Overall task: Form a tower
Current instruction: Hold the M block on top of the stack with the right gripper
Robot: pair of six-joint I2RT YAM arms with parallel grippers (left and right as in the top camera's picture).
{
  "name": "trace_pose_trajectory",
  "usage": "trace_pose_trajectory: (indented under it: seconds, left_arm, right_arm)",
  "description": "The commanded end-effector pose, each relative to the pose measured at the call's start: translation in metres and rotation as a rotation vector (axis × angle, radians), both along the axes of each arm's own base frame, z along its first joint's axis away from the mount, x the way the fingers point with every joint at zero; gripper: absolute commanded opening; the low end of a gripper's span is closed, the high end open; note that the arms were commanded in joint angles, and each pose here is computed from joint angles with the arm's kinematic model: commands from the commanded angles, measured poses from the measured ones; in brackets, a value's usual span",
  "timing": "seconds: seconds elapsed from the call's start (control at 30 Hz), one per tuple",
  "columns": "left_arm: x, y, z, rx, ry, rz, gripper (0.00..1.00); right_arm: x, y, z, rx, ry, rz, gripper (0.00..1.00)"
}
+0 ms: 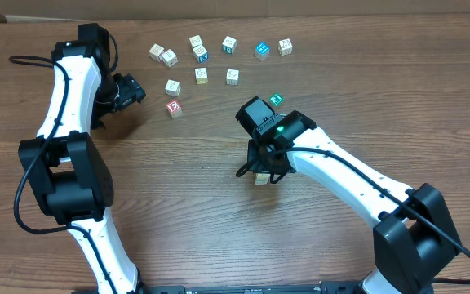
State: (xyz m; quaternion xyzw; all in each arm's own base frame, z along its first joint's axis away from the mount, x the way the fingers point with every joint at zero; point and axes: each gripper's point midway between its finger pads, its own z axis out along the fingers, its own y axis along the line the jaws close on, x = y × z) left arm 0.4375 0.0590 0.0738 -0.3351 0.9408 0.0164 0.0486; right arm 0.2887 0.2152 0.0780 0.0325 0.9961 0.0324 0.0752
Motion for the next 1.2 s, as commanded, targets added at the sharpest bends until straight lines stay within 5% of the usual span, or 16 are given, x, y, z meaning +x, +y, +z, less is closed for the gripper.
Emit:
trace_pose_trajectory:
  seconds: [0.0,0.7,1.17]
  left_arm:
    - [0.0041,0.0005,0.0165,0.014,-0.039,-0.018,0.99]
    - [0.0041,0.0006,0.0165,0.014,-0.039,-0.018,0.99]
    - [0.0041,0.0005,0.0165,0.014,-0.039,-0.018,1.00]
  right_arm:
    - [-0.0027,0.0006,-0.0026,-0.004,0.007,0.002,0.28]
    - [-0.0027,0.0006,-0.0026,-0.004,0.007,0.002,0.34]
    - [0.0004,0.0030,-0.0020,0.005,-0.006,0.006,0.27]
